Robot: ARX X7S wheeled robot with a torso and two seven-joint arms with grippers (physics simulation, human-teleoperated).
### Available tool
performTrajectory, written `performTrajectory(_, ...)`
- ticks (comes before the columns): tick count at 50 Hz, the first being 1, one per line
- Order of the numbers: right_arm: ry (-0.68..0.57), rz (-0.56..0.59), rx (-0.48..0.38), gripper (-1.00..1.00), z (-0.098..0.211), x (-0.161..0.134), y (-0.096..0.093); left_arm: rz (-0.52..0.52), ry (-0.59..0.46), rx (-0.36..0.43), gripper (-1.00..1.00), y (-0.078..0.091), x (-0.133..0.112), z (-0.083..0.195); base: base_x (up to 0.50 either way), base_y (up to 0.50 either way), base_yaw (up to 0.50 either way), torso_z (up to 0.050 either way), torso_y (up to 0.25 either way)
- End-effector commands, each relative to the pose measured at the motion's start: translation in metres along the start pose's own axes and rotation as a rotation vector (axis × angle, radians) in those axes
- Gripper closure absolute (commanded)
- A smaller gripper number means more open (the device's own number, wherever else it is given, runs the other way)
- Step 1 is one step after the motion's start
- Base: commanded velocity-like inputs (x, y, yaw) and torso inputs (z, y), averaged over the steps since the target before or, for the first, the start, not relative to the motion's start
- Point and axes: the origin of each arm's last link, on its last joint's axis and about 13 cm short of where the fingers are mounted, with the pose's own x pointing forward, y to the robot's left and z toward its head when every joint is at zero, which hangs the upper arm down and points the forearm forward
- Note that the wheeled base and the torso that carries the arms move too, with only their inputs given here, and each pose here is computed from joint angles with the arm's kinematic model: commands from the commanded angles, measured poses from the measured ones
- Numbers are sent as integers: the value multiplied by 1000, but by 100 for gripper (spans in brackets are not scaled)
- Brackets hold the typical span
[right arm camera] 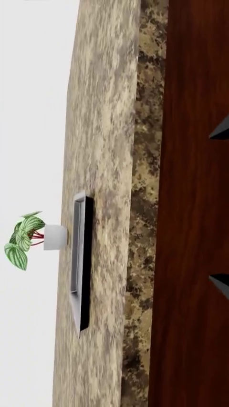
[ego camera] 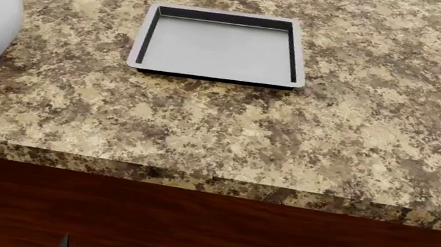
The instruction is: Pick up the bowl with donut and place it on the tray. Pick up the cupcake and place it on the tray.
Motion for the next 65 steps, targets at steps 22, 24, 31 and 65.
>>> performTrajectory(22, 26, -32, -76, -100, 36, 15, -7, 48, 69, 53, -100, 9, 24, 35, 0, 0, 0, 0, 0)
performTrajectory(24, 26, -32, -76, -100, 36, 15, -7, 48, 69, 53, -100, 9, 24, 35, 0, 0, 0, 0, 0)
performTrajectory(31, 59, -33, -100, -100, 63, 36, -14, 68, 90, 62, -100, 17, 48, 63, 0, 0, 0, 0, 0)
performTrajectory(65, 8, 64, -70, -100, 96, 54, -26, 191, -24, 238, -100, 15, 50, 86, 0, 147, 0, 34, 0)
